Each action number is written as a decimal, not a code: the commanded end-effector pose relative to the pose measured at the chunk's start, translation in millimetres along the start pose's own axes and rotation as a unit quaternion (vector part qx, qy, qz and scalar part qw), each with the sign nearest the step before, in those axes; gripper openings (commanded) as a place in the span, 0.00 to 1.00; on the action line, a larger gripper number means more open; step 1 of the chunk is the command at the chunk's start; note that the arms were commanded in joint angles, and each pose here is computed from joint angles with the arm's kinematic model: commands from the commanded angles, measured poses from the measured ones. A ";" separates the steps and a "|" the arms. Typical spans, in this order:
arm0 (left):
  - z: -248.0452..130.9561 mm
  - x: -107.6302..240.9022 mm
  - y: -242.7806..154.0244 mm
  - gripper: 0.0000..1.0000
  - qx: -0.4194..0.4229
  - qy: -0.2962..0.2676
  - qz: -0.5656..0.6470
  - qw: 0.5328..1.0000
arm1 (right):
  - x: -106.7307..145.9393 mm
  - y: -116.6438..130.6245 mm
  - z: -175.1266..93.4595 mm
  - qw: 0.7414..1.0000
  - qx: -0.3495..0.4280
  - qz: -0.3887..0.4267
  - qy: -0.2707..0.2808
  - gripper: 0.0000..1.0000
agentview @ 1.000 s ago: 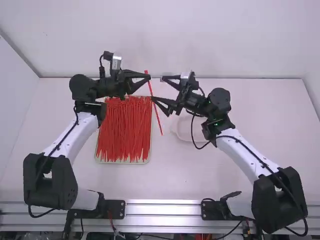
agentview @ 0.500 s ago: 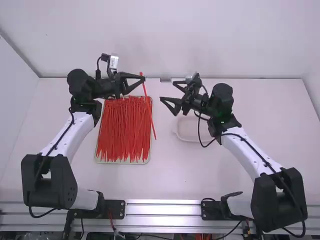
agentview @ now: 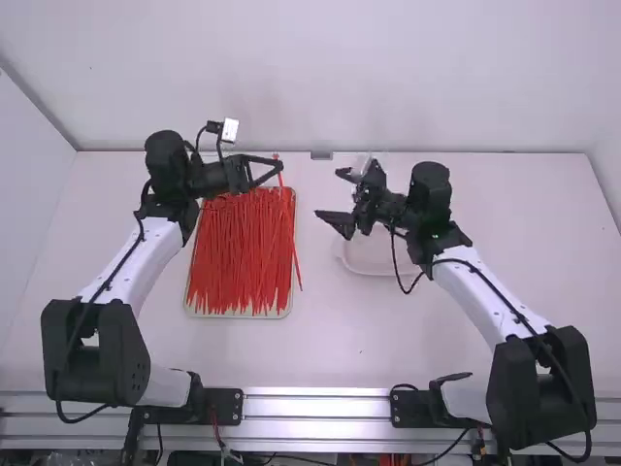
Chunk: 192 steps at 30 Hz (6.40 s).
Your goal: Fasten the cable tie
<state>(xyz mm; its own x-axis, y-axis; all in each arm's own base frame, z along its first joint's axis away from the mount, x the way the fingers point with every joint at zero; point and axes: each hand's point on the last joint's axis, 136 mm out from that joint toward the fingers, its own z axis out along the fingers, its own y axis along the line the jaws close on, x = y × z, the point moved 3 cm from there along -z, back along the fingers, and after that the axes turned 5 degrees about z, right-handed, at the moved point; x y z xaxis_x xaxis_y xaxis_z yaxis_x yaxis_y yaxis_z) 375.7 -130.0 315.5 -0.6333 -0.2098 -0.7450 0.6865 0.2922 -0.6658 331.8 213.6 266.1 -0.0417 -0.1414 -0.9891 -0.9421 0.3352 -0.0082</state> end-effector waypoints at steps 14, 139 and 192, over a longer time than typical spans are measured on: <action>-0.9 16.6 7.3 0.02 -0.017 0.031 -0.089 0.995 | -6.8 26.8 6.0 0.948 -0.077 -0.306 -0.032 0.99; -1.0 18.4 -3.2 0.02 0.010 0.048 -0.222 0.974 | -9.5 150.1 -0.6 0.743 -0.296 -0.532 -0.279 0.00; -0.3 -6.1 -8.3 0.02 0.013 -0.002 0.073 0.997 | -79.0 119.9 16.0 0.930 -0.265 -0.196 -0.160 0.00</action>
<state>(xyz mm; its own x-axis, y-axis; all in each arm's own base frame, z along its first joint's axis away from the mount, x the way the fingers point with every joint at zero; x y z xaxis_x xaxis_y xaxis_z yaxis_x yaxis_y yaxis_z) 370.5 -131.9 316.8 -0.6263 -0.1842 -0.7575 0.7106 0.2646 -0.6519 215.6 272.9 327.8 0.5616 0.2249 -0.7963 -0.7595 -0.2418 -0.6039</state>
